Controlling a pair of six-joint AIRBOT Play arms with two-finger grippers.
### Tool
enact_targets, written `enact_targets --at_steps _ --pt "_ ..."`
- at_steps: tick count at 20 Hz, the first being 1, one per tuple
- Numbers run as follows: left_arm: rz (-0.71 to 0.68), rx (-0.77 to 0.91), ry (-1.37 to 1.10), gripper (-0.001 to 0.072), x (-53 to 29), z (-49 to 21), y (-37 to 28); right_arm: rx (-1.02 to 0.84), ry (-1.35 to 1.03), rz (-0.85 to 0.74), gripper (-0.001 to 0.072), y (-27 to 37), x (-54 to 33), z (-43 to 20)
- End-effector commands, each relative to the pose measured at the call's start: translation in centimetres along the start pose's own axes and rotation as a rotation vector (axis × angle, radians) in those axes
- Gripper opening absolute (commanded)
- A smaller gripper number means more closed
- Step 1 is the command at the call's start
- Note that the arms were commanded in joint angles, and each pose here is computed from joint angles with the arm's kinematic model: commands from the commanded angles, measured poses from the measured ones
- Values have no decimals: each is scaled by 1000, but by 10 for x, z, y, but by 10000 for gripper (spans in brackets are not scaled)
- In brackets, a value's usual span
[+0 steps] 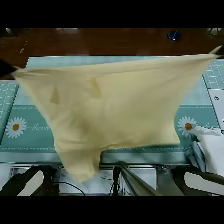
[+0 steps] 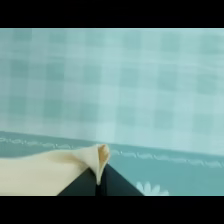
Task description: Fold the shirts.
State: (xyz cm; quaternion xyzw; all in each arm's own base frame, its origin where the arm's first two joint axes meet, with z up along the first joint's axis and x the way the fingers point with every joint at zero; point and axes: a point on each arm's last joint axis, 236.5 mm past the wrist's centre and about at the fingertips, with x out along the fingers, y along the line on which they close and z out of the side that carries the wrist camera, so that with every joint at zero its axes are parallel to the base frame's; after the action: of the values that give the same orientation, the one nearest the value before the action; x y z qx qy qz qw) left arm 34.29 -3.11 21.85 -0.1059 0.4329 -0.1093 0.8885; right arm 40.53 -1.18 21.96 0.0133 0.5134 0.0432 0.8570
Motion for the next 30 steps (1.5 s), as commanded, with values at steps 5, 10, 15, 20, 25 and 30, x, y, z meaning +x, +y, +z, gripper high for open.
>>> enact_targets --at_steps 5,10,15,20,25,30 --pt "-47 -105 51 31 190 26 26 -37 -42 39 23 15 177 65" --pt "2 -141 28 31 257 25 55 -4 -164 8 23 -10 238 97" --pt "43 -22 -117 31 292 51 63 6 -305 -18 23 -22 278 127" --pt "98 17 -289 31 299 87 72 9 -415 -38 22 -29 293 148" --pt "118 42 -254 31 310 76 80 -38 -324 -54 22 -32 310 127" --pt "73 72 -33 30 304 30 64 -25 -88 -26 22 -34 301 74"
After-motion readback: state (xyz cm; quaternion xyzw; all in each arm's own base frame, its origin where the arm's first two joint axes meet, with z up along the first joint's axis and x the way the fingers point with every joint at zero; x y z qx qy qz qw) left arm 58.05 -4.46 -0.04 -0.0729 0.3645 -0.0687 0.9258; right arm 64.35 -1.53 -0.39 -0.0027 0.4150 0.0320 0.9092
